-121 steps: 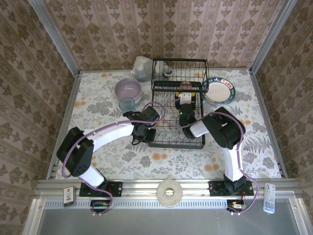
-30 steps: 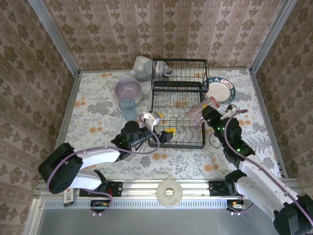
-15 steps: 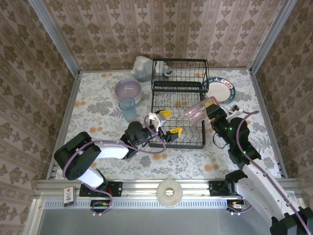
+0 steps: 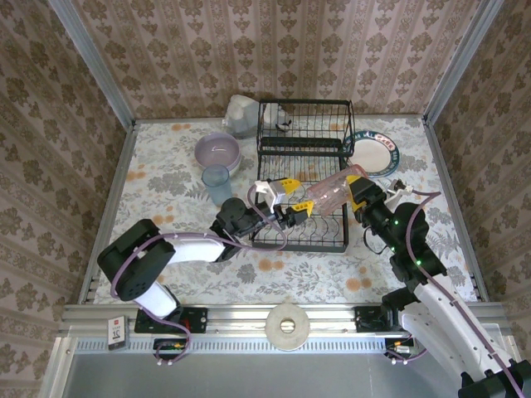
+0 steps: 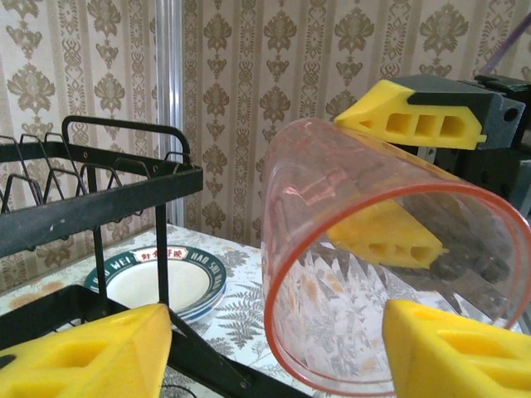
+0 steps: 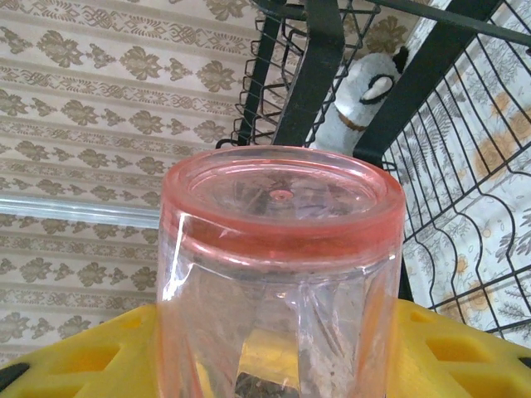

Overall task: Unload the mixed dishes from the dish rack
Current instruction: Place the cup down.

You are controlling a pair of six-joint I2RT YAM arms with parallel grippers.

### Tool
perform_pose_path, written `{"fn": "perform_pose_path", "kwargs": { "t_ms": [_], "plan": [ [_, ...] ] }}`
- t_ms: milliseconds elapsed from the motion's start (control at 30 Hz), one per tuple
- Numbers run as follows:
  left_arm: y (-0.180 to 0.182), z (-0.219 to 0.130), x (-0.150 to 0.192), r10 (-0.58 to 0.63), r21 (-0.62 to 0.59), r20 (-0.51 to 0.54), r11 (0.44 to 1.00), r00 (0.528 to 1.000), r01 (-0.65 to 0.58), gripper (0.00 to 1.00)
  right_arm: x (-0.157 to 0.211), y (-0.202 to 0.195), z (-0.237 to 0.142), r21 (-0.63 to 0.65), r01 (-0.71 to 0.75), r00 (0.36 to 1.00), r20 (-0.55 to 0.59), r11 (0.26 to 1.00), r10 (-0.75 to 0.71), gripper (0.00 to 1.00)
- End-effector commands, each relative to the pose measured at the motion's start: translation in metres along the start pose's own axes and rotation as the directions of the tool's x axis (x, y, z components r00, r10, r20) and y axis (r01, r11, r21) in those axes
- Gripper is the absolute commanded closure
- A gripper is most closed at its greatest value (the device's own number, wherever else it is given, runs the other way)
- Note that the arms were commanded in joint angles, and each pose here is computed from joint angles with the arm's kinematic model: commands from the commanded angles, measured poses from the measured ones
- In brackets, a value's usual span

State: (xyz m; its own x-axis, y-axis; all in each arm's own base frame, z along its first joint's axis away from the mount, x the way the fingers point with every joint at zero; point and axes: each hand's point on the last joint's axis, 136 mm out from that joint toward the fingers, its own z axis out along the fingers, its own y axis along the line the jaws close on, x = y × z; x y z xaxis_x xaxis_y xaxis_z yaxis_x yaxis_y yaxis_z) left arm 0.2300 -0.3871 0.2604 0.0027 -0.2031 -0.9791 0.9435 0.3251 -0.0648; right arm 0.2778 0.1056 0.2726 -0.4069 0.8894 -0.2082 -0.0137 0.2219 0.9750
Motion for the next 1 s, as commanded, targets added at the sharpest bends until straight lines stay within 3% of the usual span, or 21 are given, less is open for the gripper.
{"fn": "perform_pose_path", "kwargs": {
  "t_ms": [0,133,700,800,933,967],
  "plan": [
    [-0.001,0.009,-0.013,-0.022,-0.007,0.044,1.0,0.999,0.023,0.37,0.0,0.023,-0.007,-0.073,-0.037,0.999,-0.015,0.997,0.036,0.59],
    [0.001,0.014,-0.009,-0.043,-0.025,0.026,0.999,0.999,0.044,0.47,0.001,0.022,-0.007,-0.078,-0.048,0.999,-0.02,0.996,0.047,0.58],
    [0.004,0.028,-0.013,-0.12,-0.055,0.028,0.991,0.992,0.121,0.67,0.004,0.018,-0.008,-0.082,-0.063,0.998,-0.03,0.995,0.06,0.59],
    [0.005,0.029,-0.014,-0.138,-0.062,0.022,0.988,0.99,0.139,0.75,0.004,0.018,-0.008,-0.081,-0.062,0.998,-0.03,0.995,0.06,0.59],
    [0.006,0.031,-0.014,-0.147,-0.078,0.002,0.986,0.989,0.146,1.0,0.005,0.019,-0.008,-0.087,-0.061,0.998,-0.033,0.994,0.058,0.58],
    [0.004,0.031,-0.015,-0.142,-0.075,0.0,0.987,0.99,0.141,1.0,0.005,0.02,-0.008,-0.091,-0.056,0.998,-0.034,0.994,0.054,0.58]
  ]
}}
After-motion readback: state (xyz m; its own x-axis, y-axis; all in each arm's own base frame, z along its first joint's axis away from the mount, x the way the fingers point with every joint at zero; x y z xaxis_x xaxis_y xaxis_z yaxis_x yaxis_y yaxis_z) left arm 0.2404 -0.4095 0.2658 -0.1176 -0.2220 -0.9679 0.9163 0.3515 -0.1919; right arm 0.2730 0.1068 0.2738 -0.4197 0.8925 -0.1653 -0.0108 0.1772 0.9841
